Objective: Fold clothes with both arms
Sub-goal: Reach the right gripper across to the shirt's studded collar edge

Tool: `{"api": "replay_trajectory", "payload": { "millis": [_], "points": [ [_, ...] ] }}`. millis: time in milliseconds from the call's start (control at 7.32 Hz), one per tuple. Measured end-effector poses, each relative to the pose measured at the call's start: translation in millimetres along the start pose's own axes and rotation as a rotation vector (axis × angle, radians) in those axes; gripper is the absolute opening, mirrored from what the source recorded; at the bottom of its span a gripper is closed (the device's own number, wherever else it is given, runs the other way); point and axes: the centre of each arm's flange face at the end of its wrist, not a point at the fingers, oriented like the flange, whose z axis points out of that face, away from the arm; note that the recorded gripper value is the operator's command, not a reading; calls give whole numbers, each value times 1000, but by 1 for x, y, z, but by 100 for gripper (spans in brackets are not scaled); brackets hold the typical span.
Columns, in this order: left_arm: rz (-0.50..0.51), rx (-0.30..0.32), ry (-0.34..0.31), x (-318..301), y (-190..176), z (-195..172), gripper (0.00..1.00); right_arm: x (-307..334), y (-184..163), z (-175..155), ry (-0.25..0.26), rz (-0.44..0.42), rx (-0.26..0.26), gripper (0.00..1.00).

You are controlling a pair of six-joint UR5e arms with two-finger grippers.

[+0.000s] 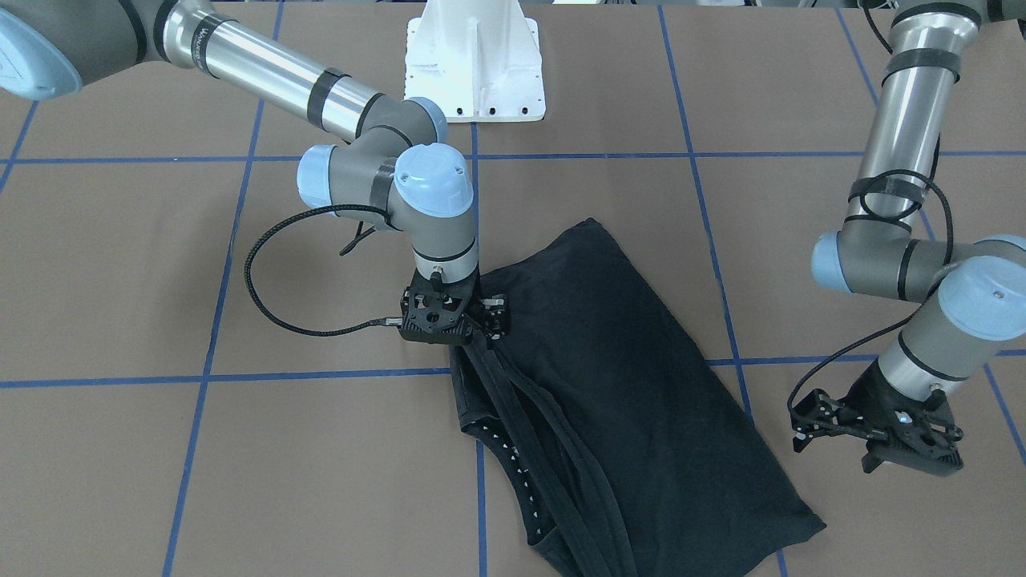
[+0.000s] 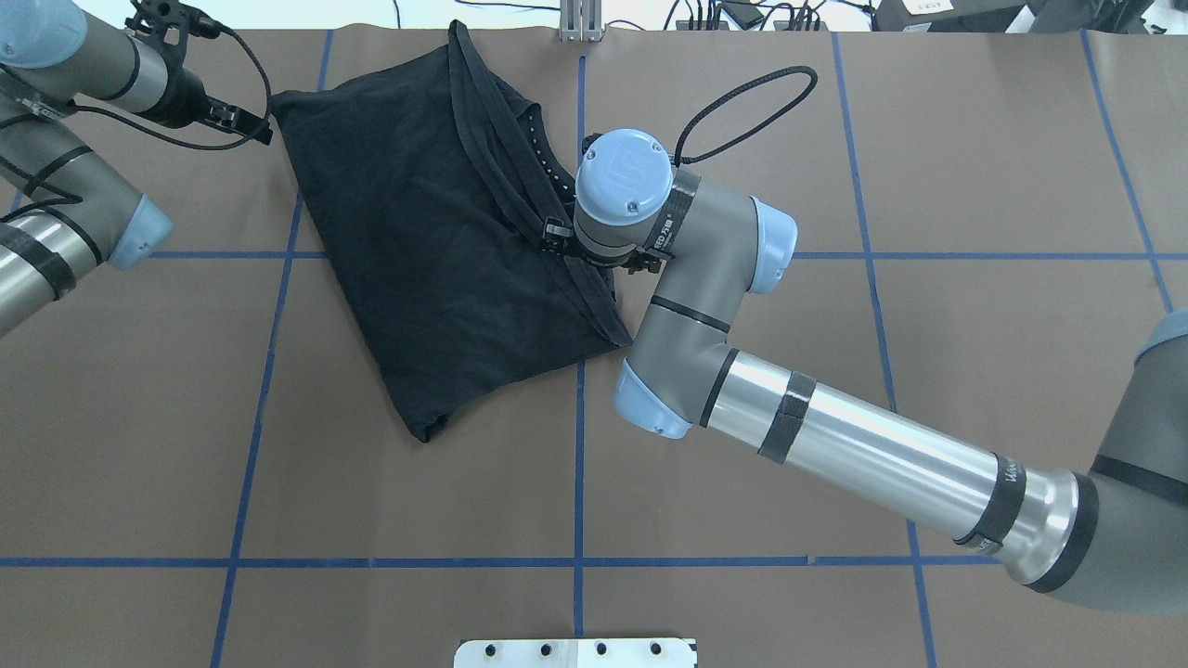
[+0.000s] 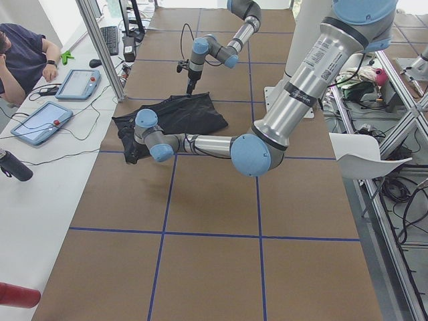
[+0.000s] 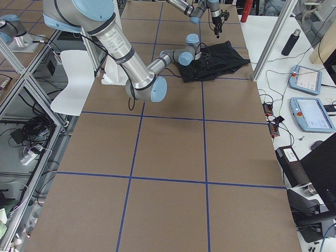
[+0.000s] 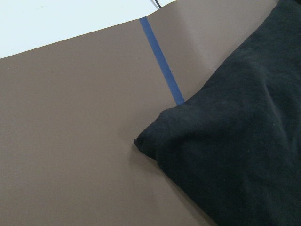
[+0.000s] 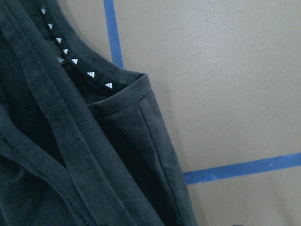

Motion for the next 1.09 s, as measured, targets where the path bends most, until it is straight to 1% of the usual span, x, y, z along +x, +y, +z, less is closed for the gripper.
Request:
{"api": "replay_trajectory", "payload": {
  "millis": [137, 410, 683, 1092],
  "points": [
    [0, 0, 0, 0, 0, 0, 100, 1, 2, 5, 10, -2, 2, 74],
    [0, 0, 0, 0, 0, 0, 100, 1, 3, 8, 16, -2, 4, 50],
    [-1, -1, -1, -1, 1, 0, 100, 0, 5, 8, 15, -3, 3, 43],
    [-2, -3, -2, -3, 4, 1, 100, -2, 10, 10, 16, -8, -2, 43]
  ]
}}
